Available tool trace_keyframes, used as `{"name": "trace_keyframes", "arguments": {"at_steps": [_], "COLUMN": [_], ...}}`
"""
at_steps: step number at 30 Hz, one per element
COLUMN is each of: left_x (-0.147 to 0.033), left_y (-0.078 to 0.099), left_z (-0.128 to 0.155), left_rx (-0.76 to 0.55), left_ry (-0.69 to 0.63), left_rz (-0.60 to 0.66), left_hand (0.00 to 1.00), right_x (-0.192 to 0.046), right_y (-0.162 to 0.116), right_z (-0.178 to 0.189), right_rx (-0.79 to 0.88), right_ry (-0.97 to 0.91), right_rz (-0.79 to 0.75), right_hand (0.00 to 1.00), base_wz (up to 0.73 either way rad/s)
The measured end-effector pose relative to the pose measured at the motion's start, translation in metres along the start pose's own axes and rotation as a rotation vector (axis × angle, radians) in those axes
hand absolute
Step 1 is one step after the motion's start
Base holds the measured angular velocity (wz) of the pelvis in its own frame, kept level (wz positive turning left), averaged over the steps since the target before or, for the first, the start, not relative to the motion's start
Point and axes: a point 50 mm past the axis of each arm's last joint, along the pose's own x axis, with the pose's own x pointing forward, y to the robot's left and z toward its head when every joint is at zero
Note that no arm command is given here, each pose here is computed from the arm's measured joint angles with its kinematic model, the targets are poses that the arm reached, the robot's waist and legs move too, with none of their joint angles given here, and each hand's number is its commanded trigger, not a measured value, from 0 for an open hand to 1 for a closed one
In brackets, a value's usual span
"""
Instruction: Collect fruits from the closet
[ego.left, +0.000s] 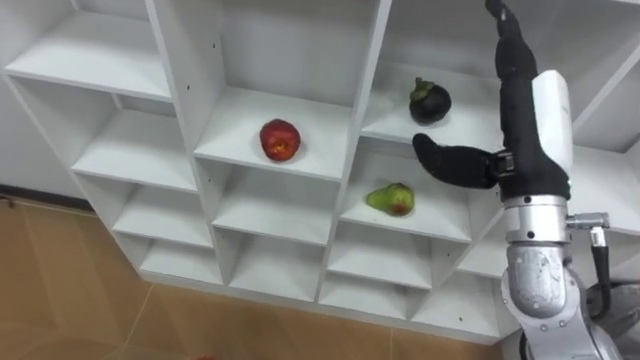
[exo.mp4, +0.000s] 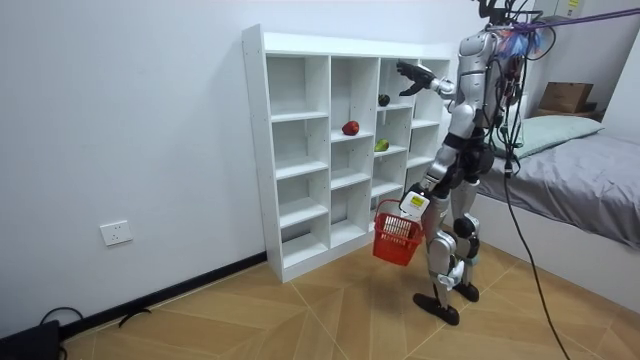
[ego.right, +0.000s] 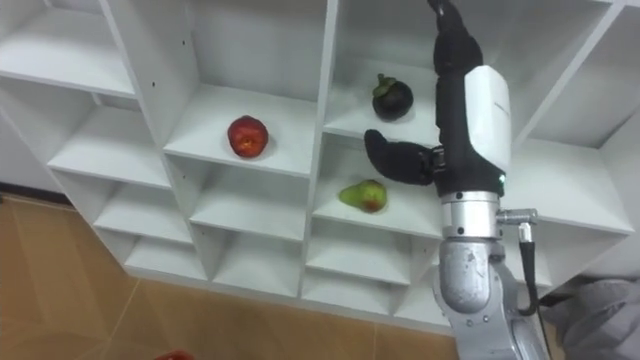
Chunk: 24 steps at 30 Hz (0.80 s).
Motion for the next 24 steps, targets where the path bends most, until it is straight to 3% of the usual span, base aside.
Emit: {"name": "trace_keyframes", "arguments": {"at_steps": [15, 24], "left_x": [0.000, -0.006], "left_y": [0.001, 0.011], "left_z": [-0.004, -0.017], "left_rx": [-0.004, -0.032], "left_ry": [0.024, 0.049], "left_rz": [0.009, 0.051], "left_hand": [1.00, 1.00], "right_x": [-0.004, 0.001], "right_y": [0.005, -0.019], "right_z": [-0.025, -0.035], "right_rx": [0.181, 0.190], "right_ry": [0.176, 0.206], "right_rz": [0.024, -0.076], "right_hand": [0.00, 0.00], "base_wz": [0.08, 0.00]}}
